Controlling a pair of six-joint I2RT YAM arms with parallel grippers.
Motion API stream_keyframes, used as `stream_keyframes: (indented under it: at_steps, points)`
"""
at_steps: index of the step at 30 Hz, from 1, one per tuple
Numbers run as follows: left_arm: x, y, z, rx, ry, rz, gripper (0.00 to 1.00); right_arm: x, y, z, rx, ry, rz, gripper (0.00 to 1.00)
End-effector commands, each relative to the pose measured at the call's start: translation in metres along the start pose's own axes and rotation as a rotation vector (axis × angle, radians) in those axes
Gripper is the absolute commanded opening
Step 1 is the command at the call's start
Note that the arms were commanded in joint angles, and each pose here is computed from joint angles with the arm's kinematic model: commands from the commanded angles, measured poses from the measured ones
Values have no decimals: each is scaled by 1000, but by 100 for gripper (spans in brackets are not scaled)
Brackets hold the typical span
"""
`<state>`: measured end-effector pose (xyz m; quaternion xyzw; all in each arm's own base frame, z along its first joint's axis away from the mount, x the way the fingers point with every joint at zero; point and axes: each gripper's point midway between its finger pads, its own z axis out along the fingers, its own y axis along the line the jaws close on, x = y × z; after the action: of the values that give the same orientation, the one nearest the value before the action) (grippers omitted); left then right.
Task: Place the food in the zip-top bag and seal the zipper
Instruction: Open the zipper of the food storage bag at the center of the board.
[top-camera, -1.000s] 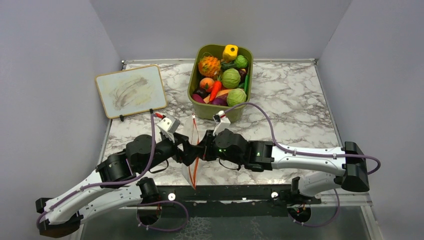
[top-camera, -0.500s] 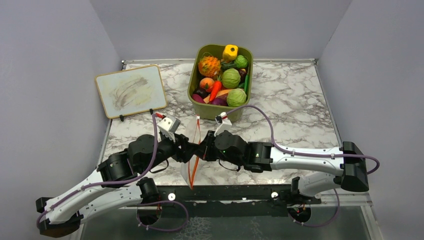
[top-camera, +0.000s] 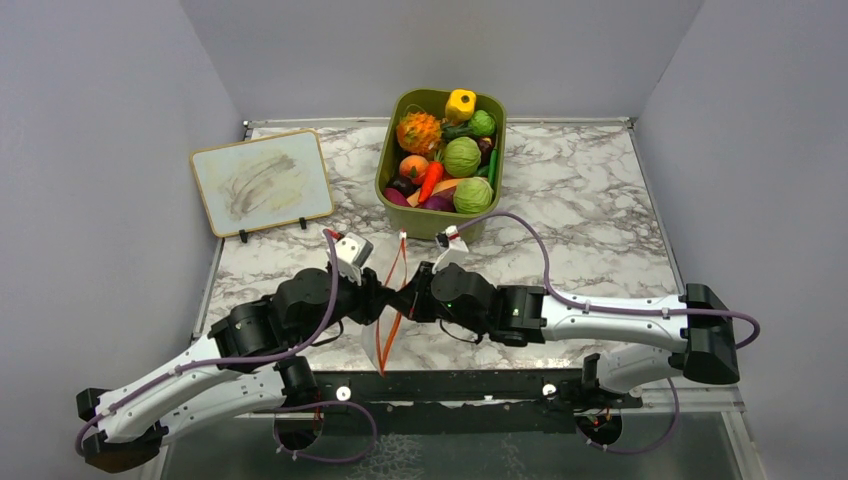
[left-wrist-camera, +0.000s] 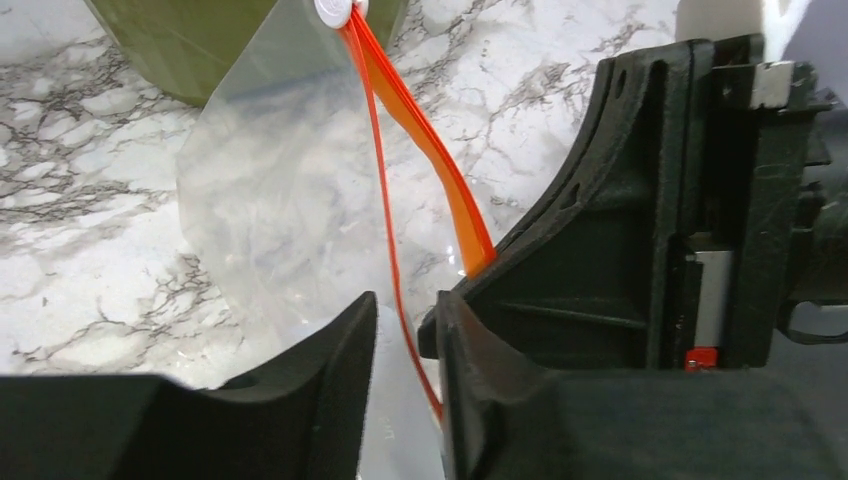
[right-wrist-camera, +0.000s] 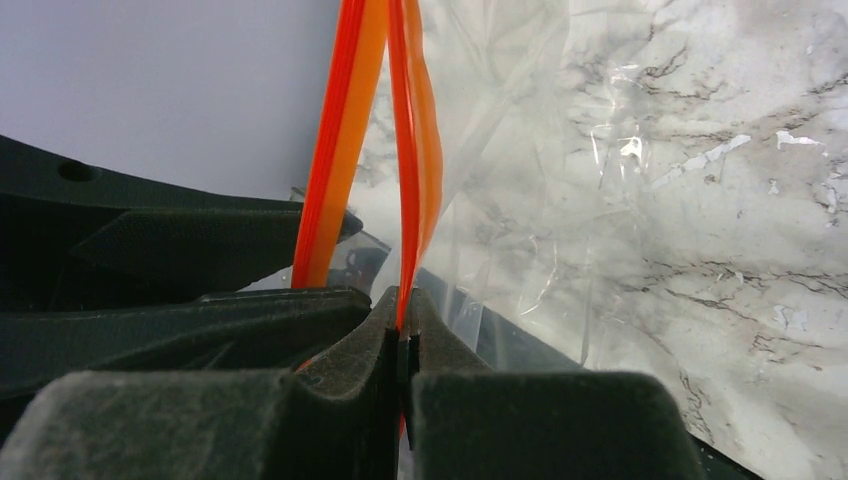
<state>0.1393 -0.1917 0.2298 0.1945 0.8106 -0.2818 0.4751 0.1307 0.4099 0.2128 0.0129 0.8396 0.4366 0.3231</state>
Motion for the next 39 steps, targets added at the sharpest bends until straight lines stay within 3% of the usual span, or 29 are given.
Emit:
stream_keyframes:
  at_steps: [1, 4, 16, 21, 26, 32, 39]
  points:
    - [5, 9, 5, -49, 9, 28, 22, -16, -4, -10, 17, -74, 6, 1]
    - [0, 11, 2, -57, -9, 27, 0, -20, -14, -16, 52, -93, -10, 1]
    - [-80, 28, -33, -181, -224, 125, 0, -45, -60, -64, 149, -181, -91, 1]
    - [-95, 29, -35, -208, -238, 173, 0, -36, -72, -62, 143, -166, -69, 1]
    - [-86, 18, -24, -156, -190, 196, 0, -20, -76, -45, 147, -129, -79, 1]
    - [-48, 3, -1, -47, -116, 163, 0, 6, -67, -24, 66, -41, -161, 1]
    - [-14, 8, 17, -41, -84, 130, 0, 7, -63, -27, 55, 5, -323, 21]
